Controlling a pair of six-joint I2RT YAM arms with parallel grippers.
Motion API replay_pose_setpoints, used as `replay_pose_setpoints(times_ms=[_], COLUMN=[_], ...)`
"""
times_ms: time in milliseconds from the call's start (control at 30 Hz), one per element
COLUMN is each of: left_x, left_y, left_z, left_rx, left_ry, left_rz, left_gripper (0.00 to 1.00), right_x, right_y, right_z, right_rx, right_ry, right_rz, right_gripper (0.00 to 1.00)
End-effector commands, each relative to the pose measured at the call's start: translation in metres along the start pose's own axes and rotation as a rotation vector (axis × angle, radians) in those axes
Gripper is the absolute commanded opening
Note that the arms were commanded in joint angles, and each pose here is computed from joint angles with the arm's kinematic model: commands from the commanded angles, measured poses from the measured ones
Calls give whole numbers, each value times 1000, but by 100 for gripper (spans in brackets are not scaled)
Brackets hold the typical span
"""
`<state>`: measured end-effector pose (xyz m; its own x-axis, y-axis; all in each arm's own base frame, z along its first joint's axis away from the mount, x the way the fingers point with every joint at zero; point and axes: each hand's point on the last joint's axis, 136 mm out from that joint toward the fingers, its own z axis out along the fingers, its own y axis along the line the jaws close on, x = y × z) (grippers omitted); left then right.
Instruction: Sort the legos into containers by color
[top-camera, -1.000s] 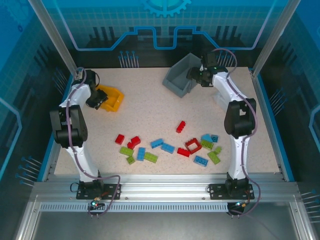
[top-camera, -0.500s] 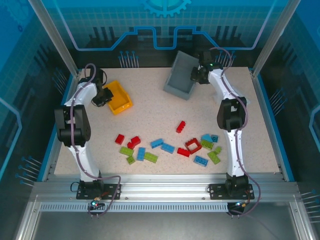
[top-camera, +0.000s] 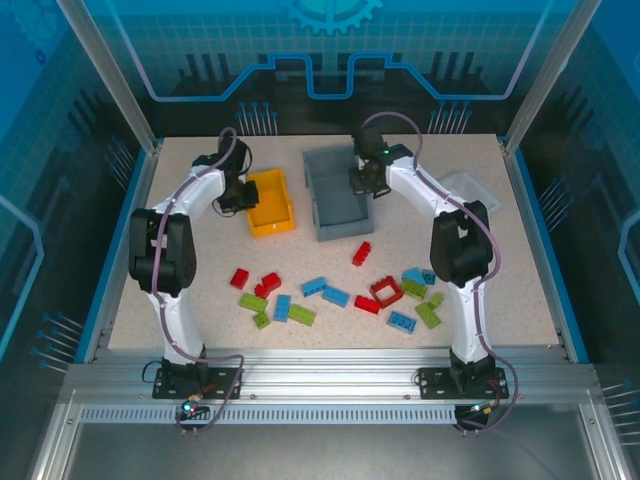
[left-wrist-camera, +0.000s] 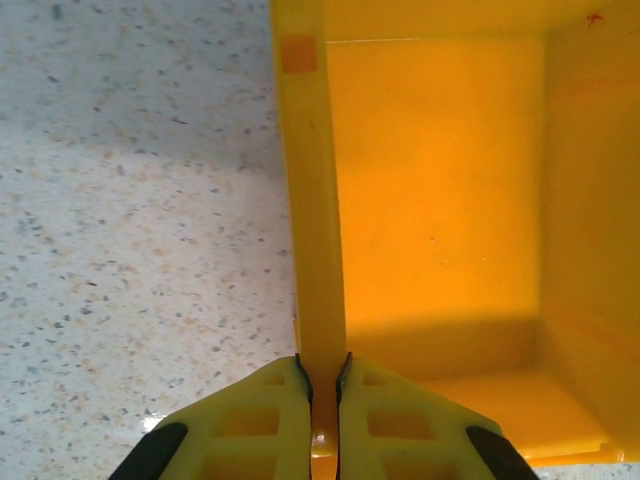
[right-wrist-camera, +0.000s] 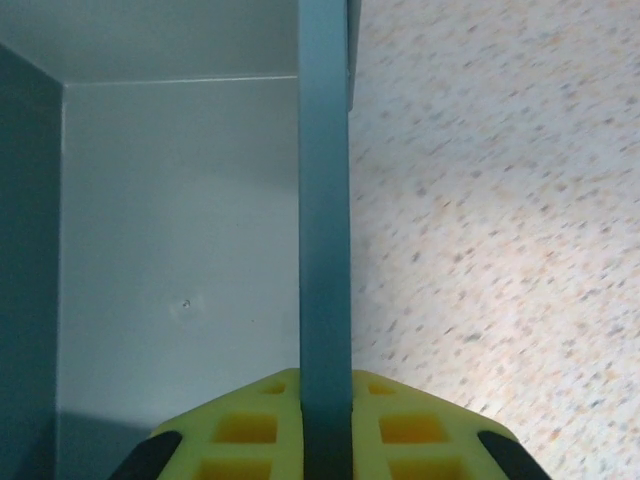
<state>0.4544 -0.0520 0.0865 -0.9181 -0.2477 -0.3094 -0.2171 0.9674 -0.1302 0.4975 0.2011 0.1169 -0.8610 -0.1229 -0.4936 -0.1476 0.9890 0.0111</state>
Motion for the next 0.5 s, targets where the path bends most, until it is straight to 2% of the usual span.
replay_pose_setpoints(times_ms=[0, 467], left_x=[16, 30], left_y=[-2, -4], left_z=[-2, -7], left_rx=[-13, -10], left_ry=[34, 37], left_rz=[79, 133], left_gripper=[0, 0], right_x=[0, -4], right_y=[3, 18], right_z=[-21, -14], right_rx=[18, 27], right_ry=[-44, -41], right_rz=[29, 88], right_gripper=[14, 16])
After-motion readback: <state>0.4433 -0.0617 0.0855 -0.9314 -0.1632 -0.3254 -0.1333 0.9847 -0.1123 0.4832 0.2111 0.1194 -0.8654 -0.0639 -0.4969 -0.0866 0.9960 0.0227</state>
